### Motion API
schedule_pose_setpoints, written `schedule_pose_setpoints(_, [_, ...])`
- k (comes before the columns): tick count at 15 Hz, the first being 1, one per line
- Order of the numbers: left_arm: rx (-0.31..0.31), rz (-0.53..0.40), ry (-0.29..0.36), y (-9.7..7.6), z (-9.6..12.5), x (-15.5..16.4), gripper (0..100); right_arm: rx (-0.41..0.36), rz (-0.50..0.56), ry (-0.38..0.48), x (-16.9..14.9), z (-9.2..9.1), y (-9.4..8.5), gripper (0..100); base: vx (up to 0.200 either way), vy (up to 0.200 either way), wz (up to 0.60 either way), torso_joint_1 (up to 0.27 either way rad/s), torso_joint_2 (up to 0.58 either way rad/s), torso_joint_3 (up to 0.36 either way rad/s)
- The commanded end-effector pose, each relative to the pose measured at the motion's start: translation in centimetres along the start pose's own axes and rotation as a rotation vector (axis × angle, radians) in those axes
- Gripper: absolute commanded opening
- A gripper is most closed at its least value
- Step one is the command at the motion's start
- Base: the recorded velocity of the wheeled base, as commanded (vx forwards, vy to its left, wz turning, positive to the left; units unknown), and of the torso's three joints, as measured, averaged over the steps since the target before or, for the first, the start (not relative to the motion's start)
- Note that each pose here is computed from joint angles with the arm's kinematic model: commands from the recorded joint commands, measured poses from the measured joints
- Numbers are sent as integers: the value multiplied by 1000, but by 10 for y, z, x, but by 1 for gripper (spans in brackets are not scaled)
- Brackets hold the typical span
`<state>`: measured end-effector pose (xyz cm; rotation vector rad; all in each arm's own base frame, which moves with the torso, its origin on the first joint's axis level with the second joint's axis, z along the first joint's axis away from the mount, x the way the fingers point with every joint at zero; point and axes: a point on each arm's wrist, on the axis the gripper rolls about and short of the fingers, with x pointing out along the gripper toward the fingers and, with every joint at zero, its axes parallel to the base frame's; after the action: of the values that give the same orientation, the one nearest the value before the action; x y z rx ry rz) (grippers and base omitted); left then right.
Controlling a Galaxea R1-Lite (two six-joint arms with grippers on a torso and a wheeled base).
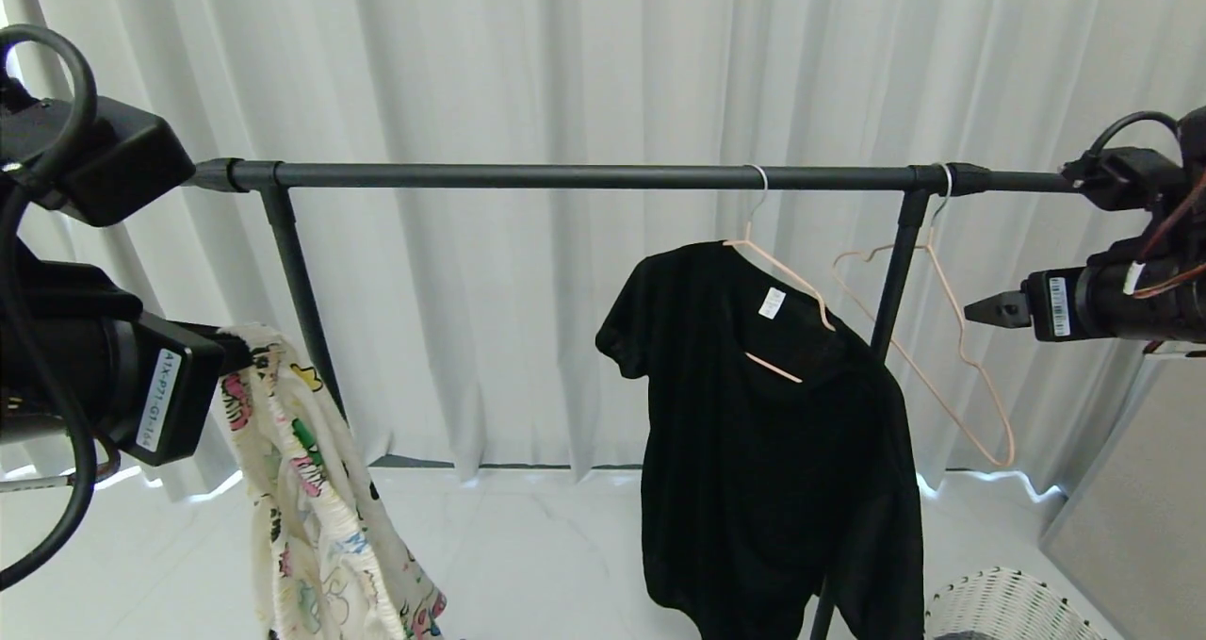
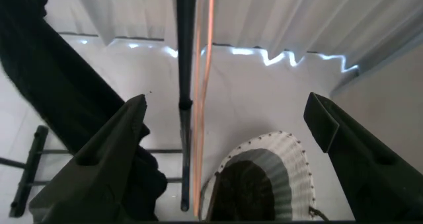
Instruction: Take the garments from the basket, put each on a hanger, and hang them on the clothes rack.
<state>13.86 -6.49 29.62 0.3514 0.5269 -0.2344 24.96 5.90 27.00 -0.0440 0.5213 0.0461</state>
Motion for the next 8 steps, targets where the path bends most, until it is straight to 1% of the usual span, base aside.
schedule_pose_setpoints(1, [-2,1,-9,0,0,-2,0,2,5,62,34,-5,0,100,0,0,0,0,0,0])
schedule_pose_setpoints(4, [-6,4,-21,0,2,-1,0,4,-15,90,66,-10,-6,100,0,0,0,0,0,0])
schedule_pose_setpoints(5, [-7,6,-25,1,2,-1,0,11,0,90,81,-12,-9,100,0,0,0,0,0,0])
schedule_pose_setpoints(8, [-7,7,-20,0,1,0,0,15,40,103,100,-11,-7,100,0,0,0,0,0,0])
